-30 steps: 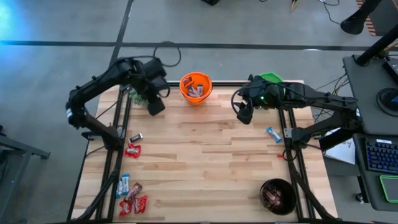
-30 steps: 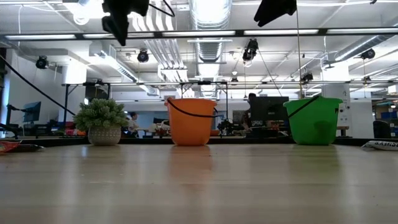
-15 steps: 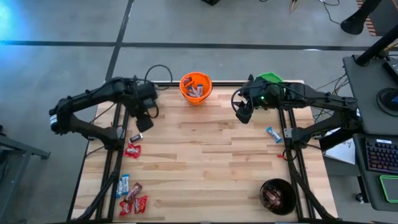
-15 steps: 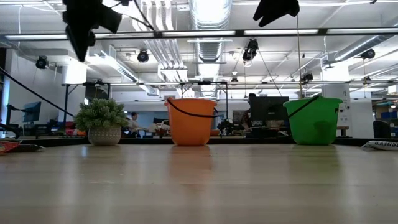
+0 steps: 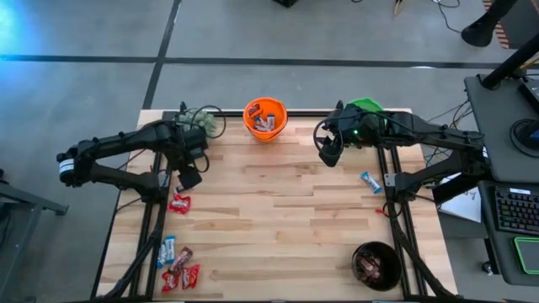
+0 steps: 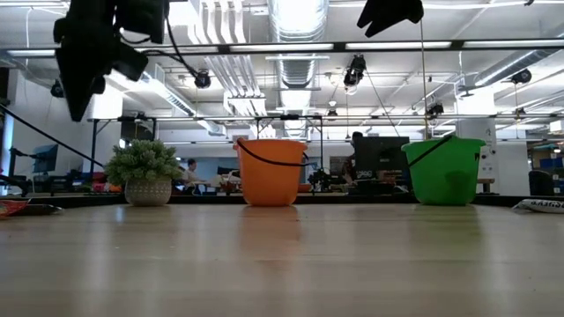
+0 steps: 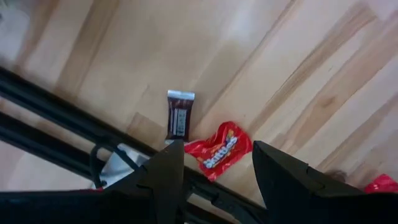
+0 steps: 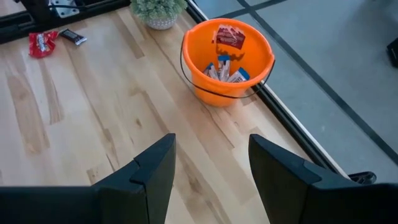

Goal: Organize candy in baskets
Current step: Put the brown chocolate bar into the black bucket

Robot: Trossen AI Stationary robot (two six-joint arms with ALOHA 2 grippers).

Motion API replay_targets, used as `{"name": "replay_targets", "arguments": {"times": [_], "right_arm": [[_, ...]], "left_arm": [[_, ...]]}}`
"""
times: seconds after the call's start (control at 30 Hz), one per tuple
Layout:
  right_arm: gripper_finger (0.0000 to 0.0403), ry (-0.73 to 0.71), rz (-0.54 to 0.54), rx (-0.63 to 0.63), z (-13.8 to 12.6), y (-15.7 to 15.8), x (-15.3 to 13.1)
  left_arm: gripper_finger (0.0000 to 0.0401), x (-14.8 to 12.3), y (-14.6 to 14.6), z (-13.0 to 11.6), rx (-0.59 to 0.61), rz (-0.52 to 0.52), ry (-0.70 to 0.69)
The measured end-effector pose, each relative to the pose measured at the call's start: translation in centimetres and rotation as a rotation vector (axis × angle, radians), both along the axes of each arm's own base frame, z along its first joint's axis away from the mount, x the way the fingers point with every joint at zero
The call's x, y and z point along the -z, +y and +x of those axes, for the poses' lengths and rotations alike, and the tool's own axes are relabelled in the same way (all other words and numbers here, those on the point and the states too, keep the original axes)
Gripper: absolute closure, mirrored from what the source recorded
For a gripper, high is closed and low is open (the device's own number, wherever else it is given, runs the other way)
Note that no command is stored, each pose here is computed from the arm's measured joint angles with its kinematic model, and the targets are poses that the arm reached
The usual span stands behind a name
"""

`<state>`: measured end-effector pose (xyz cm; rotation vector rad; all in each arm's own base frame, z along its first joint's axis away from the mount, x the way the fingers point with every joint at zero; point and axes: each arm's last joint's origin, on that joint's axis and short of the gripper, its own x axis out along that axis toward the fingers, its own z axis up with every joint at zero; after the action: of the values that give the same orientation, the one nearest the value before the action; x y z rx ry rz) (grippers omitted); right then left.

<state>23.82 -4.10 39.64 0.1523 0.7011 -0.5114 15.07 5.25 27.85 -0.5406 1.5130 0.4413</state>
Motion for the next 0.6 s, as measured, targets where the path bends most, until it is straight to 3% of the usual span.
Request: {"name": "replay_targets", "arguments": {"times": [0.27,0.43,0.6], "right_arm": [[0.0213,0.003,-0.007,-0.007,0.0,0.0,0.0],[0.0213,0.017,-0.019,-0.020,-0.1,0.0,0.0],[0.0213,0.027,-0.034,-0.034,-0.1,0.0,0.0]], "left_arm": [[0.0228,2.7,0.0,0.0,-0.065,-0.042,0.117],[0.0228,3.3,-0.2,0.2,0.016,-0.132,0.115],[0.0228,3.5,-0.1,0.3,0.065,-0.124,0.116]]}}
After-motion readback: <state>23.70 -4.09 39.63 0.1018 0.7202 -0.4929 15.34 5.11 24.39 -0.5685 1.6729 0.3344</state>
